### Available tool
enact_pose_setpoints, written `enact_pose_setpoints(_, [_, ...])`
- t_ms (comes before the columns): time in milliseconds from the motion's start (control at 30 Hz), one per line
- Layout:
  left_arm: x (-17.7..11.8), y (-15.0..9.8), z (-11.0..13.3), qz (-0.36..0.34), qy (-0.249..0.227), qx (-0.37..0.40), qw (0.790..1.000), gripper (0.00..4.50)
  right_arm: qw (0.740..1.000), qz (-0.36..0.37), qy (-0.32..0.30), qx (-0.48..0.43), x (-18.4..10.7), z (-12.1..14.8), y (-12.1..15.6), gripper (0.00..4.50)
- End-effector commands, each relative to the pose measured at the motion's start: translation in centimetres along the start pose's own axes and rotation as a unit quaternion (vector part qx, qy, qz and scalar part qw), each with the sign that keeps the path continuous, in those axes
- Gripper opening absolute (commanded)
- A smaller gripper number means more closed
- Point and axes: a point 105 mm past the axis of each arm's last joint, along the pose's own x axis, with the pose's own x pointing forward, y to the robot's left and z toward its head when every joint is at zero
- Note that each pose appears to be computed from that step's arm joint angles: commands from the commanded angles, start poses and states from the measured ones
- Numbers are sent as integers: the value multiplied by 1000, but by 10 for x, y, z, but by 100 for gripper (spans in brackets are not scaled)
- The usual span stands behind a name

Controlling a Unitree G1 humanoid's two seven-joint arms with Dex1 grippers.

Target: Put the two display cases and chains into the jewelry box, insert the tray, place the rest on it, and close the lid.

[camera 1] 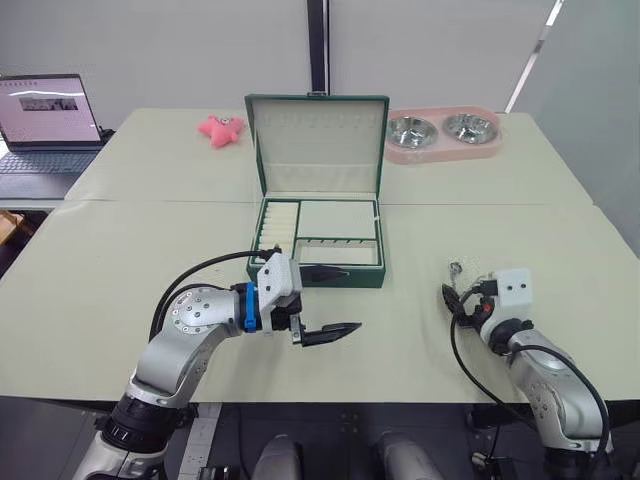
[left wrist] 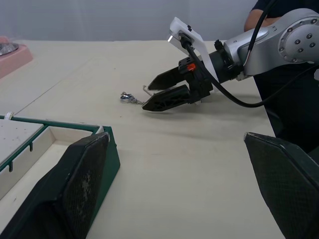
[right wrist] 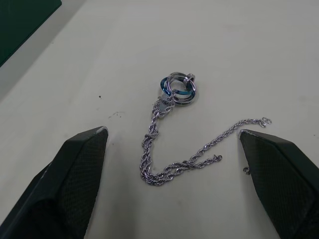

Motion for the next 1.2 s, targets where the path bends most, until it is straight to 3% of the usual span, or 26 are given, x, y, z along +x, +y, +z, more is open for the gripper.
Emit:
enact_pose_setpoints(33, [1,0,9,0,-11,21,1000,450,1000,4,19,-3,7,-6,8,445])
enact_pose_setpoints(533, [1,2,8,13,-11,22,1000,450,998,-31,60,-7,19,-21,2,445])
enact_pose_setpoints(800, [1,4,6,16,-12,21,1000,450,997,-32,68,-3,19,-25,2,210])
enact_pose_setpoints(1100, [0,6,-2,26,-11,26,999,450,997,-33,73,1,18,-29,2,35])
enact_pose_setpoints(1200, [0,8,-4,30,-13,27,999,450,997,-33,73,2,18,-30,2,11])
